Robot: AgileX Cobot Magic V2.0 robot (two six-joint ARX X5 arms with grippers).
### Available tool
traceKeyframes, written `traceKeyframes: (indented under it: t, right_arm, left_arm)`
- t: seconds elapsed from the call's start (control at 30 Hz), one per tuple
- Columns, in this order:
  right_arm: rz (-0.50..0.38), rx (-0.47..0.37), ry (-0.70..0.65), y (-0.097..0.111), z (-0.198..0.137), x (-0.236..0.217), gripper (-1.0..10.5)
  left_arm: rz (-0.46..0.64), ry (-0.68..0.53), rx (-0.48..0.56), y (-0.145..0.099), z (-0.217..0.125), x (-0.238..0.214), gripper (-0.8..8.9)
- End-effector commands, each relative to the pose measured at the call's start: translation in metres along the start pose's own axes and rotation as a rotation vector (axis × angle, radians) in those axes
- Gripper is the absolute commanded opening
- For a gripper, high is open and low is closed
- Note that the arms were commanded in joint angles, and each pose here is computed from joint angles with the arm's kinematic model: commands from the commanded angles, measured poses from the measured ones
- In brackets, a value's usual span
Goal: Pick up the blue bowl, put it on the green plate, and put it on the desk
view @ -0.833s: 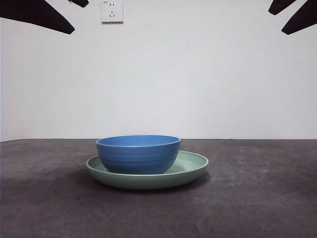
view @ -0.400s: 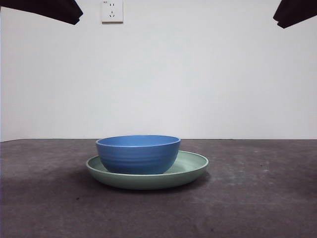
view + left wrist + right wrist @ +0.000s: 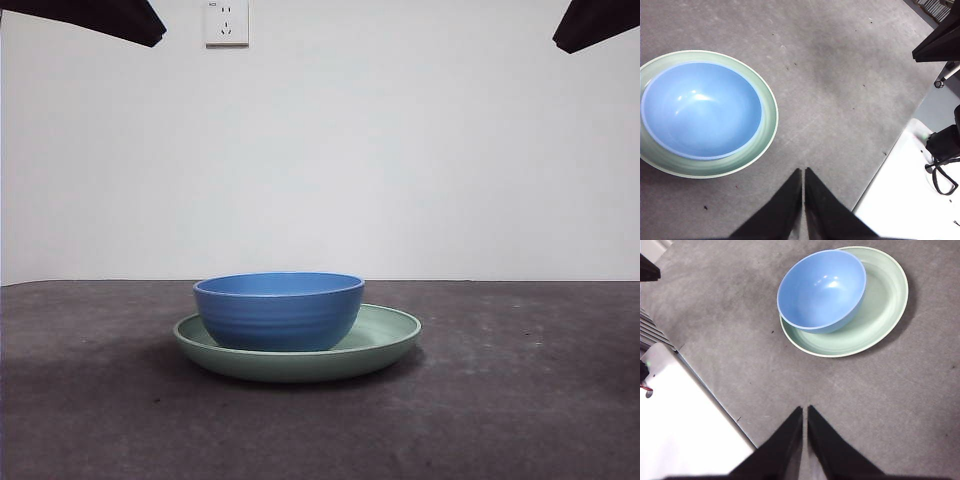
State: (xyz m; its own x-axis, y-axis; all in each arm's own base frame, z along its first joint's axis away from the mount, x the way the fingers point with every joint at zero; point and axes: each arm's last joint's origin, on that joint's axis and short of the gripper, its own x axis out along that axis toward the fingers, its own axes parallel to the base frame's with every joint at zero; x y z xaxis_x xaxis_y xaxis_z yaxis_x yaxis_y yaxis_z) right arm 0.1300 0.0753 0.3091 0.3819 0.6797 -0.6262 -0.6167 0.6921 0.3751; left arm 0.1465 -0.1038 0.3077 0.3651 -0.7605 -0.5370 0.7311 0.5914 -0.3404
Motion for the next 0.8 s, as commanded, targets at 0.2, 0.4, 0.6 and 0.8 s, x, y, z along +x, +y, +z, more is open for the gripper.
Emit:
traceKeyframes:
  t: [0.2,0.4,0.6,0.8]
  right_arm:
    - [0.005,-0.025,-0.013,0.002,0.004,-0.001,0.1]
    - [0.005,-0.025,-0.013,0.002,0.004,-0.001,0.1]
    - [0.005,-0.025,-0.013,0.002,0.004,-0.001,0.1]
    - [0.005,-0.025,-0.013,0.002,0.004,-0.001,0.1]
  left_arm:
    - [-0.014,-0.008,0.022,-0.001,0.002,0.001,0.08]
    - [-0.014,-0.017,0.026,-0.002,0.003,-0.001,0.08]
    - [0.110,-0.175,0.125,-0.003,0.004,-0.026,0.08]
    - [0.438,-0.585,0.214,0.007,-0.010,-0.065,0.08]
